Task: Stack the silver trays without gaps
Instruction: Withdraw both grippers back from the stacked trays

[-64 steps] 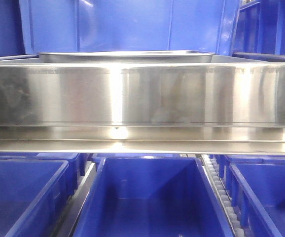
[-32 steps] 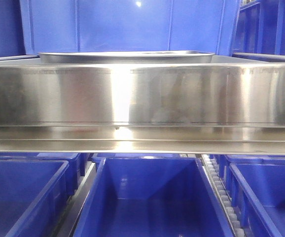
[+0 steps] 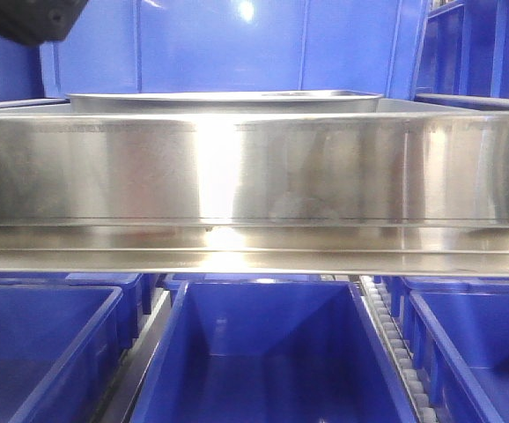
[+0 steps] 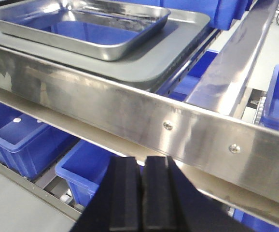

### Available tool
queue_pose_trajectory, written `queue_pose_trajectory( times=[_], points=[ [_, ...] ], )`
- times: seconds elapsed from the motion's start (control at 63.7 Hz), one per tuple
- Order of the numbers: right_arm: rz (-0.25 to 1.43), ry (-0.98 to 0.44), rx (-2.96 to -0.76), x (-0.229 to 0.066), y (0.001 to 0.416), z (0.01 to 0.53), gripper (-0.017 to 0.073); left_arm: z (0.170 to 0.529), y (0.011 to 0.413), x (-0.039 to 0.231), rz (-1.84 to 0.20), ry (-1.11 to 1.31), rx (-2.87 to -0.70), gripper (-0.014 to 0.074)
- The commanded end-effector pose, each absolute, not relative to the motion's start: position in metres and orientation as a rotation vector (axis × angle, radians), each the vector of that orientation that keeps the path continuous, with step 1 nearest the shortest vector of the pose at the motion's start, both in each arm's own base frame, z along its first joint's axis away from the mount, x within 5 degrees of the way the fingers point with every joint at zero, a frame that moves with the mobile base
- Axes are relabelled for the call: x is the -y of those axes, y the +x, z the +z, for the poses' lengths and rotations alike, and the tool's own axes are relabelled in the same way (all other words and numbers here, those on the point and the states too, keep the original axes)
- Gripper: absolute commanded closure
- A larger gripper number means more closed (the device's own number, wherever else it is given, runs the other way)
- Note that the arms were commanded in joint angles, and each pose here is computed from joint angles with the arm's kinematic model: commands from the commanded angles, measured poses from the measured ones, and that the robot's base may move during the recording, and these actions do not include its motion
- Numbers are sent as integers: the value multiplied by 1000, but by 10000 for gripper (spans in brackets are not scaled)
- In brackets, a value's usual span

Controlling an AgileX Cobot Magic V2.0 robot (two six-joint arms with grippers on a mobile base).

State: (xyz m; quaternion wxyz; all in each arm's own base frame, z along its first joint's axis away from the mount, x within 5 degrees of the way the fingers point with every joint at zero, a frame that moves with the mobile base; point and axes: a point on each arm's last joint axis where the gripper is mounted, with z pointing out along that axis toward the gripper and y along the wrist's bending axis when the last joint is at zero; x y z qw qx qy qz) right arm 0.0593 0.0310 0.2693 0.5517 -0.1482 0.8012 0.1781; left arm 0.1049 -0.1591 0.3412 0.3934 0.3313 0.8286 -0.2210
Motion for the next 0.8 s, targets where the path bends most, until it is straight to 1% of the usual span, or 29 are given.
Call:
queue_pose_trajectory(
  times=[0.0, 0.439, 0.549, 0.675, 0.785],
  points=[
    [431, -358, -1777, -32, 61, 286, 510, 358, 103, 161, -640, 812, -2000, 641],
    [431, -358, -1777, -32, 61, 286, 510, 358, 103, 161, -636, 819, -1995, 641],
    [431, -358, -1777, -32, 61, 286, 510, 360, 100, 160, -671, 821, -1998, 641],
    [431, -358, -1777, -32, 61, 286, 510, 370, 90, 141, -684, 921, -1919, 641],
    [431, -358, -1777, -32, 61, 286, 510, 380, 82, 113, -621, 934, -1764, 641]
  ],
)
